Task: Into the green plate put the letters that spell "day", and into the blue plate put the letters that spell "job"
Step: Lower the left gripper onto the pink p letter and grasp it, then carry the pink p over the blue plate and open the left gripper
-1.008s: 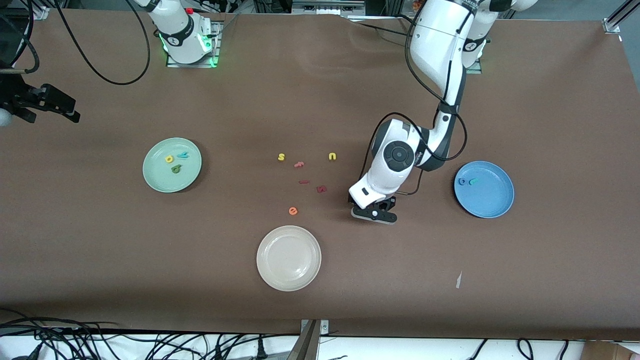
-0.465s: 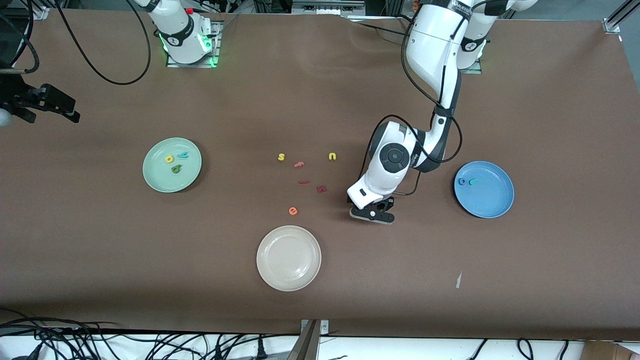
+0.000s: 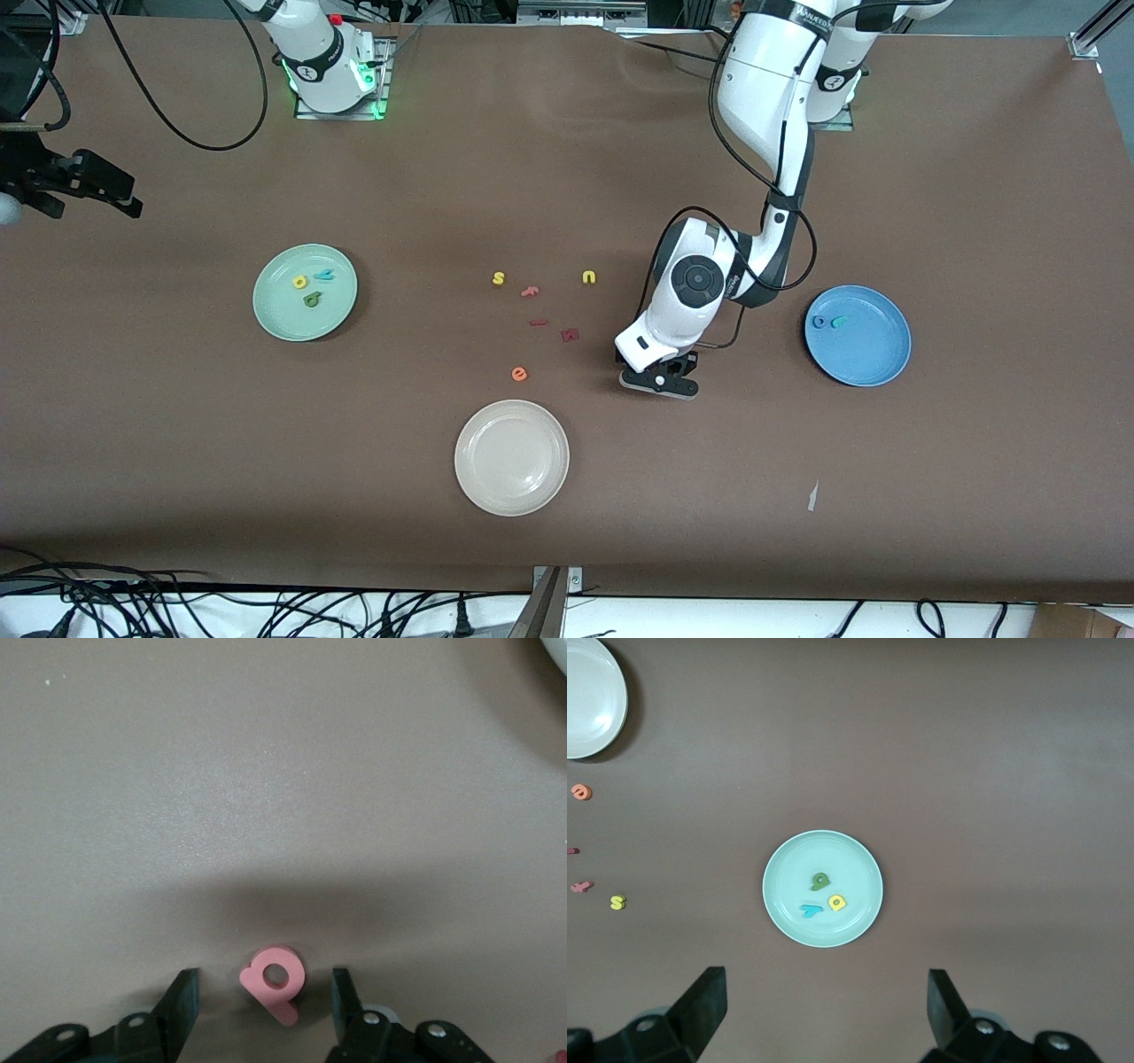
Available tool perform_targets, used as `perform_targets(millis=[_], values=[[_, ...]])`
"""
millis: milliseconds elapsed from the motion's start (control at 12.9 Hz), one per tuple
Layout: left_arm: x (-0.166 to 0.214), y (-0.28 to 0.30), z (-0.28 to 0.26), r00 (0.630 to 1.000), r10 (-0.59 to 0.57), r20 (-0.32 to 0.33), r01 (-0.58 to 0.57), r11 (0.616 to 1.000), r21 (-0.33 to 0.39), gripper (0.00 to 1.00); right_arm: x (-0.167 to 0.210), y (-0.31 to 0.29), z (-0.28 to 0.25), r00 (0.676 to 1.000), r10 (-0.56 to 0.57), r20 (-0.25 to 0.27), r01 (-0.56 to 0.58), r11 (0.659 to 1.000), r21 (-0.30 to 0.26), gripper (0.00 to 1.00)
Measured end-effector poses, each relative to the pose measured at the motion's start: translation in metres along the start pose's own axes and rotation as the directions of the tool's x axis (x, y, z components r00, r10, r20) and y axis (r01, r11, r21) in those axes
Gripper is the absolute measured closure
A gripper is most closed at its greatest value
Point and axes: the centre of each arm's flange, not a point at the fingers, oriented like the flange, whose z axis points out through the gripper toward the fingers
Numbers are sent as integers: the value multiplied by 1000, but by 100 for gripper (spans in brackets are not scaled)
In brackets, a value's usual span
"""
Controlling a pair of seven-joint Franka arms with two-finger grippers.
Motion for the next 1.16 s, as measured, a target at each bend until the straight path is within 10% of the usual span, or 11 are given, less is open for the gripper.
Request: perform_targets(millis=[388,1163], values=[[3,-2,-3,1000,-1,-9,1,1000,4,67,0,0,0,1000,-1,0,1,1000,0,0],[37,-76,-67,997,-49,64,49,999,-11,68,0,-1,0,1000,-2,0,2,1000,0,0]])
